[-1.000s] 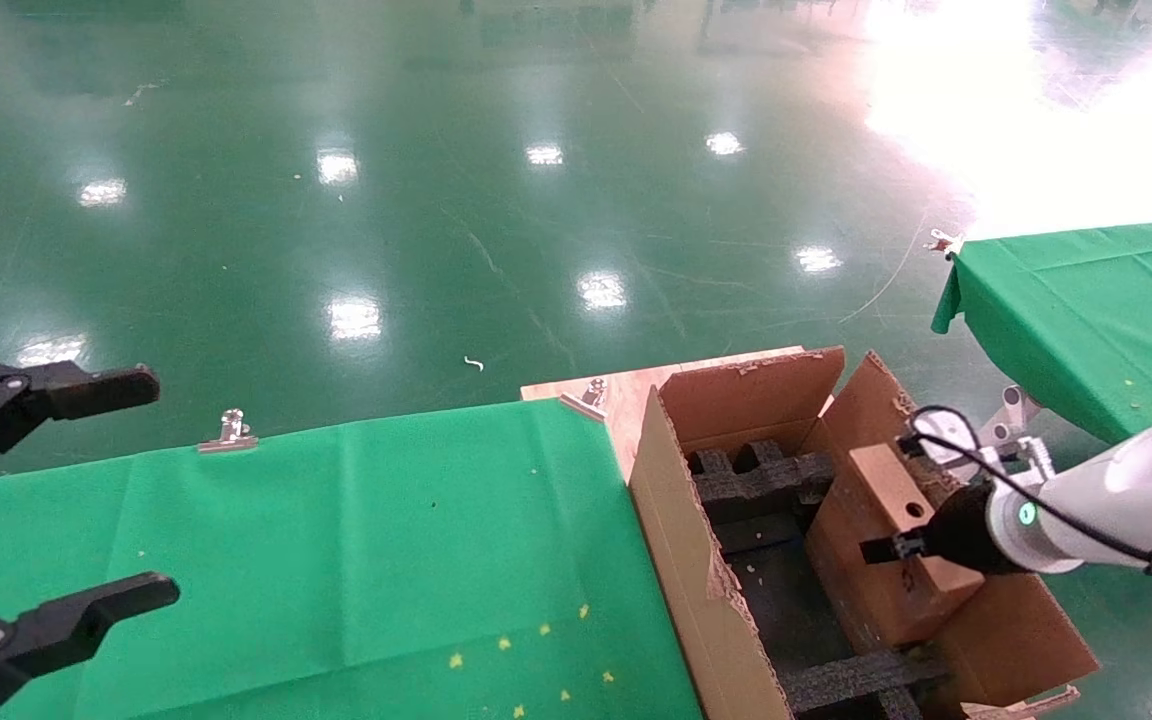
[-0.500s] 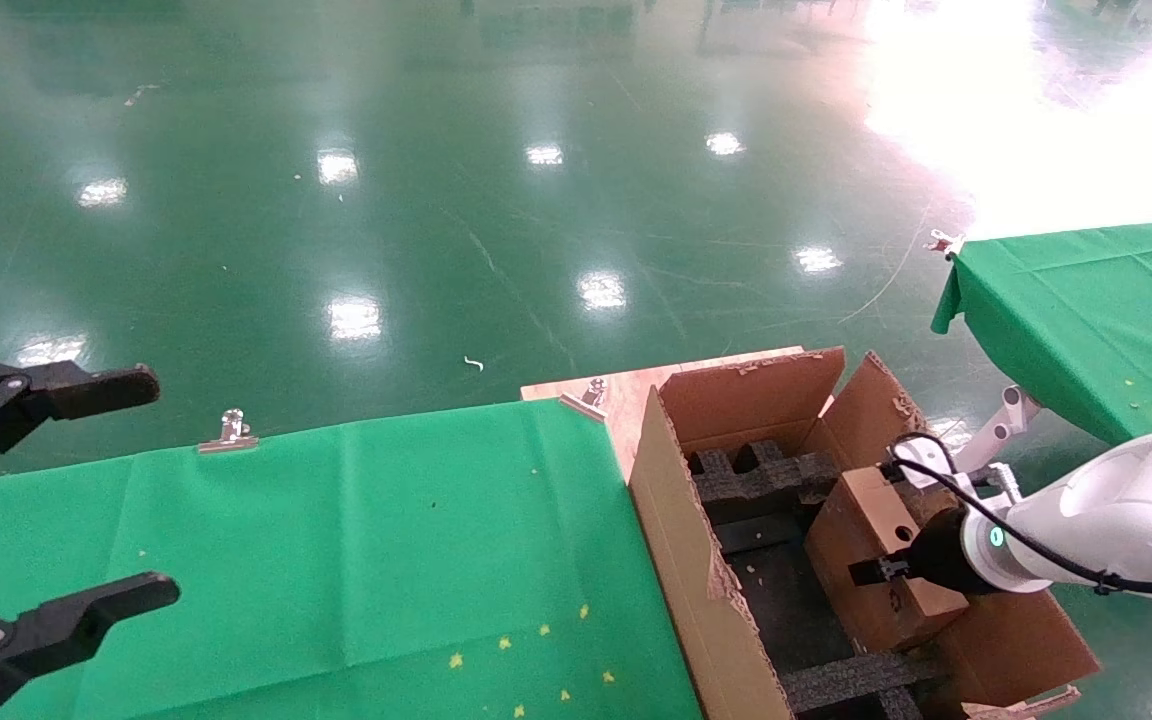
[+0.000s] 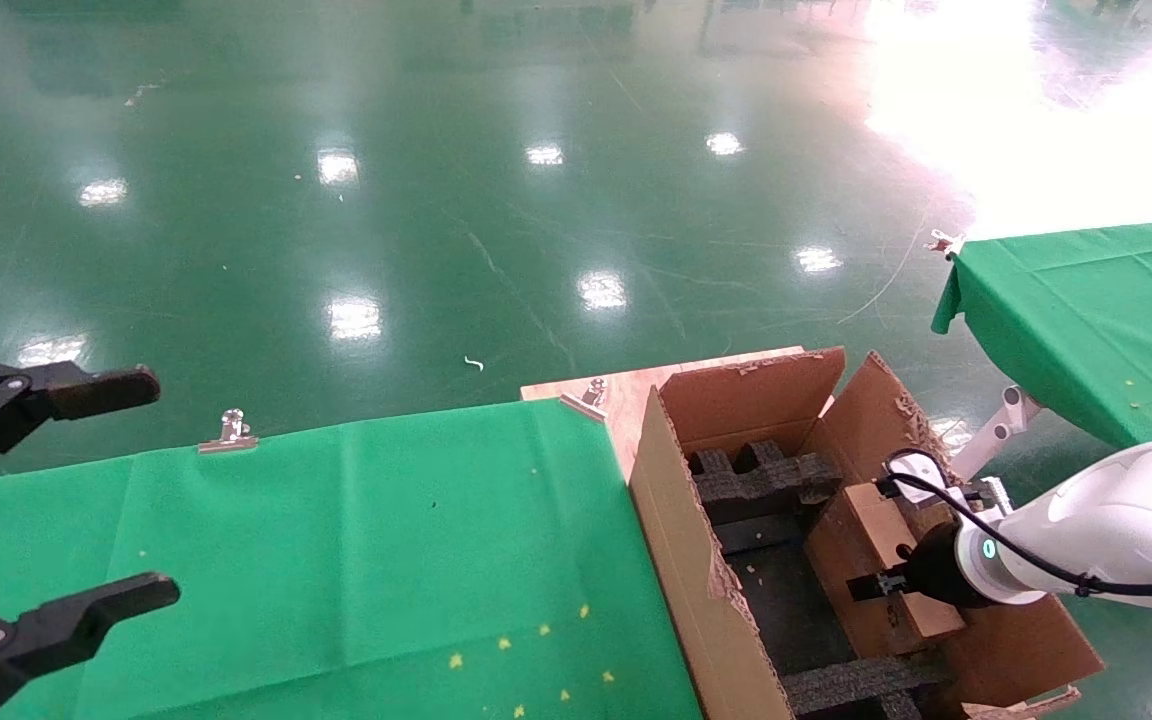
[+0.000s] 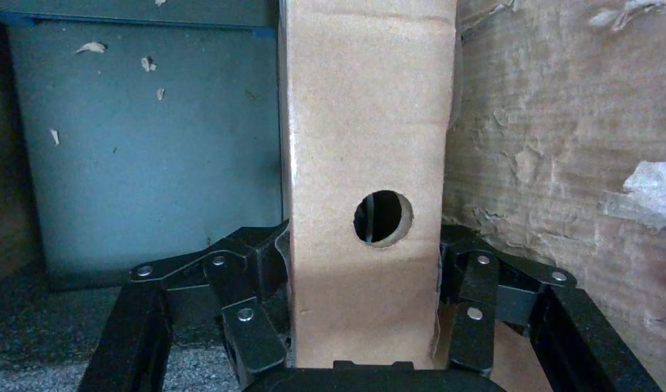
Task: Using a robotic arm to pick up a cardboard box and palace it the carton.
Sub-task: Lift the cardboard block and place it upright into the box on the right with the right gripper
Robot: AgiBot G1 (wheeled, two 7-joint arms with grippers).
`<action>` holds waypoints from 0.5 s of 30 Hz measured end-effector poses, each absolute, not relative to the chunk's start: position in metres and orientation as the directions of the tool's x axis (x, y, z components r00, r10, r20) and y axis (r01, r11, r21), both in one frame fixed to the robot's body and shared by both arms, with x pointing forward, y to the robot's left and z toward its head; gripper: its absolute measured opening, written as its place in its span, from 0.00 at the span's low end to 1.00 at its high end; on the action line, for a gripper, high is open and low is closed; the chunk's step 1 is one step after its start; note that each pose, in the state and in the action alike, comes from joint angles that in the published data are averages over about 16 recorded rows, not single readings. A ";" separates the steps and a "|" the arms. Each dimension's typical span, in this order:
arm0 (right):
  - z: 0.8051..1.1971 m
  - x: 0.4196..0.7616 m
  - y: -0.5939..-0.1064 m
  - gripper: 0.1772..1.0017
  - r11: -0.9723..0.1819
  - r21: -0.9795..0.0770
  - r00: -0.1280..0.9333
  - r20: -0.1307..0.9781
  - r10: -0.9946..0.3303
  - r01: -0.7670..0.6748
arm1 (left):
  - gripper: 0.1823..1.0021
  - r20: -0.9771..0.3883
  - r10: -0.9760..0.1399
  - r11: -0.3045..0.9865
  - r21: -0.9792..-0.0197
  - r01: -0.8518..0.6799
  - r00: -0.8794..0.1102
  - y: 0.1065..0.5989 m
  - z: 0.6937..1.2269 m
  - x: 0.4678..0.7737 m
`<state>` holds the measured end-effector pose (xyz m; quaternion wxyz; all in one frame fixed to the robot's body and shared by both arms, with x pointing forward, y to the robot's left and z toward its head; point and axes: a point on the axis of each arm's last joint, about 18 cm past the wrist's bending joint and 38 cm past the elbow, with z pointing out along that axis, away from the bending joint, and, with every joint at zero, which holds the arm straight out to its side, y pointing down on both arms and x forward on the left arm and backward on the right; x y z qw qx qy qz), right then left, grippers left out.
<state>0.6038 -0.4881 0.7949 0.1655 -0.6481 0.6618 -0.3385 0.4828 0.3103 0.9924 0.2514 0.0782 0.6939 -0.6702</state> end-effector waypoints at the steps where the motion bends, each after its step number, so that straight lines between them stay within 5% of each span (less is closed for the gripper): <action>1: 0.795 0.604 -0.488 0.18 -0.069 -0.662 -0.105 0.220 -0.970 -0.746 | 1.00 -0.454 -0.228 0.089 -0.891 0.446 -0.861 0.310 0.992 0.483; 15: 0.799 0.604 -0.488 0.27 -0.071 -0.669 -0.104 0.218 -0.970 -0.740 | 1.00 -0.454 -0.229 0.089 -0.891 0.446 -0.861 0.310 0.992 0.483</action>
